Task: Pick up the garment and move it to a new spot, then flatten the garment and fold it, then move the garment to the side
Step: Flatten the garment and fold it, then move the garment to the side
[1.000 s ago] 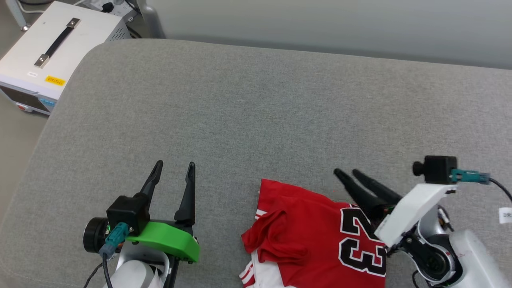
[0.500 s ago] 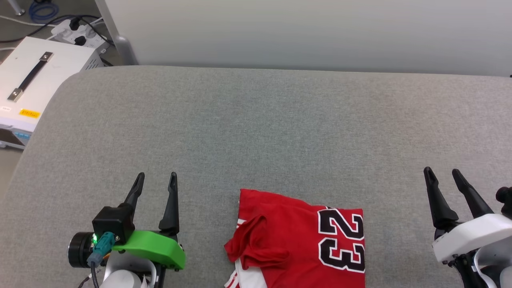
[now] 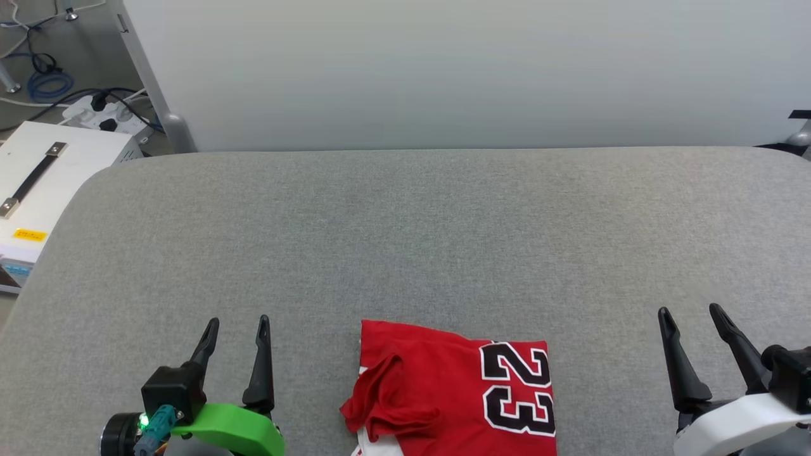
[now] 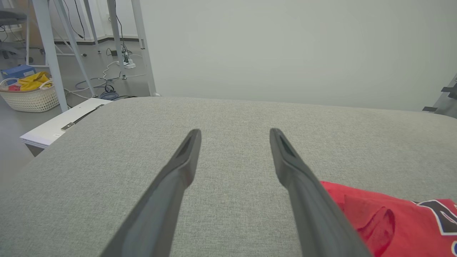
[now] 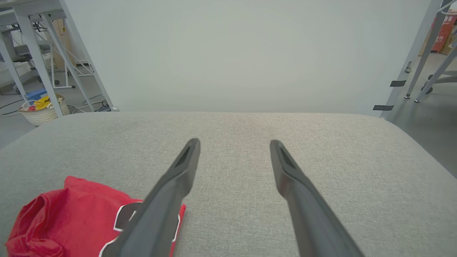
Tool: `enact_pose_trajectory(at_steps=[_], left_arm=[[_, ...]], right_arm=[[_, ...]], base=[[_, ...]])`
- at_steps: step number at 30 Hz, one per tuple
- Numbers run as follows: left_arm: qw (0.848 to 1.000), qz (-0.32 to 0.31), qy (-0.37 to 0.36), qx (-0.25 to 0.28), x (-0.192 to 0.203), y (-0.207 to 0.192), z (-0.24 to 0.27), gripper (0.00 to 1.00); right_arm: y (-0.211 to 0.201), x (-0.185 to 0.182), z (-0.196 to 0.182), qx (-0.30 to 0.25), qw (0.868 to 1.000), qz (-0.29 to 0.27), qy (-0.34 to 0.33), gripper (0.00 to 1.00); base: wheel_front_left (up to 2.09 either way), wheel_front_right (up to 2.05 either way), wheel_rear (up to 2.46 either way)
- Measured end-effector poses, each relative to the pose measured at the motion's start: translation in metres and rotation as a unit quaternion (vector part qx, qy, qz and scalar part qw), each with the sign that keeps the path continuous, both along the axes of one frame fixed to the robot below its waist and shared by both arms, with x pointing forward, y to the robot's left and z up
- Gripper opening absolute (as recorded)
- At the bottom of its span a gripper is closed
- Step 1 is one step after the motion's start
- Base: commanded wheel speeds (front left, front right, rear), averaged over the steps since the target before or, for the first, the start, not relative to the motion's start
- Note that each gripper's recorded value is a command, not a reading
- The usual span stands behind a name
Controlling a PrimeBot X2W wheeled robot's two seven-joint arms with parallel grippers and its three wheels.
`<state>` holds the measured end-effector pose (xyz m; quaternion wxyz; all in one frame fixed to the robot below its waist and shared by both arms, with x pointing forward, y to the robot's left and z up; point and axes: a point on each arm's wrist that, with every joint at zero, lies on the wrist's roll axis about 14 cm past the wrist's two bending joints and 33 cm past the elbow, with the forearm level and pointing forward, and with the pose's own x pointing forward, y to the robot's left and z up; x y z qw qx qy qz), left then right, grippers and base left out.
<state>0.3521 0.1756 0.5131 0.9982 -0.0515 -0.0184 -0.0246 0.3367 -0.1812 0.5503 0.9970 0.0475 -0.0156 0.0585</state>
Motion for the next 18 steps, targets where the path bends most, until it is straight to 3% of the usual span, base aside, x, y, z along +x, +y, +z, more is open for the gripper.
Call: enact_pose_trajectory(at_steps=[18], left_arm=[[1.000,0.008,0.002,0.004,-0.0036,0.0044,-0.0029,1.00]], right_arm=[[-0.0013,-0.0059,0.0036,-0.005,1.000,-0.006,0.009,1.00]], base=[[0.00,0.00,0.00]])
